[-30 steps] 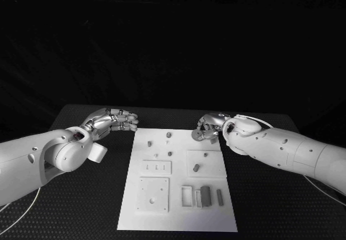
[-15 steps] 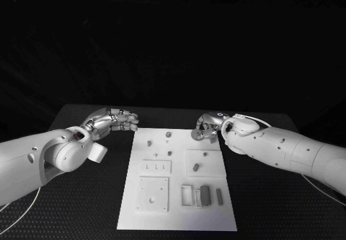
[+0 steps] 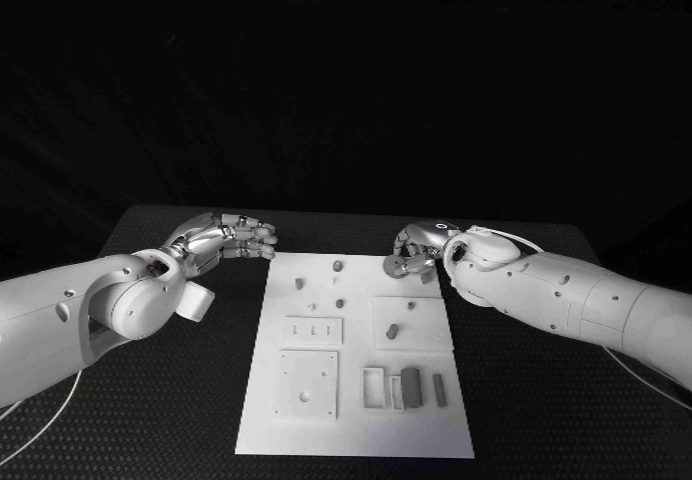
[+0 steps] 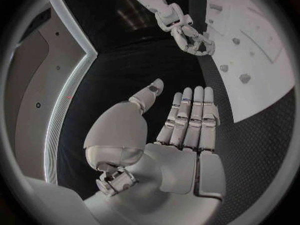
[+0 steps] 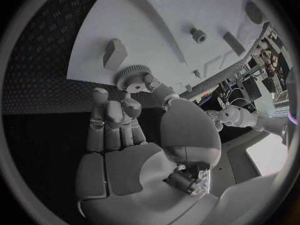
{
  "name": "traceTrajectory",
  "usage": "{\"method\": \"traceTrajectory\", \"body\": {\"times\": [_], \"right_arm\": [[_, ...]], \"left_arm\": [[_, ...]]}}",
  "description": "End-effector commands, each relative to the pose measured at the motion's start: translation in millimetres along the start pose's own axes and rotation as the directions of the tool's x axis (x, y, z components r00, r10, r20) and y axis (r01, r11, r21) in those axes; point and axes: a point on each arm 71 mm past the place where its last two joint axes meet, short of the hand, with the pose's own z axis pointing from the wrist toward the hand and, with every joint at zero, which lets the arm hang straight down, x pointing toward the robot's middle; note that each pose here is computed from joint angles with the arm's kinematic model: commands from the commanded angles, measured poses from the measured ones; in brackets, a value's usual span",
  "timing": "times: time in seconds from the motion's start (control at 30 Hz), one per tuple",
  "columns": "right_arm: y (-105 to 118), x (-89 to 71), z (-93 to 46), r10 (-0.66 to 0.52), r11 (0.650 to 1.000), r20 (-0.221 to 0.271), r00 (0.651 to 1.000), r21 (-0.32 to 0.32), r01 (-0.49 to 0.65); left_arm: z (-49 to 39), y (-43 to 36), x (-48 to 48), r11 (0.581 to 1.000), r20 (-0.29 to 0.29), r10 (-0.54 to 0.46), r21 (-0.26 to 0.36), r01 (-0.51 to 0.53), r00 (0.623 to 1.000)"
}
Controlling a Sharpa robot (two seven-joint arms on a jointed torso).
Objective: Assemble the parts on the task board
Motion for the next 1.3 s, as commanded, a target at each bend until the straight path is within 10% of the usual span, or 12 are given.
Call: {"method": "traceTrajectory", "body": {"times": [0.03,0.43,1.3], "right_arm": [[-5.6,22.3,-4.7,-0.027,0.999,-0.111,0.993,0.028,0.031],[-3.3,27.3,-6.0,-0.07,0.997,-0.119,0.99,0.017,0.073],[6.2,18.5,-6.2,-0.161,0.987,0.019,0.987,0.002,0.161]], "left_arm": [[0.3,-1.0,1.1,1.0,-0.011,-0.004,0.006,0.004,1.0],[0.1,-0.5,0.1,1.0,-0.001,-0.001,-0.001,0.001,1.0],[-2.1,-0.5,-1.4,1.0,0.008,0.015,-0.003,-0.015,1.0]]}}
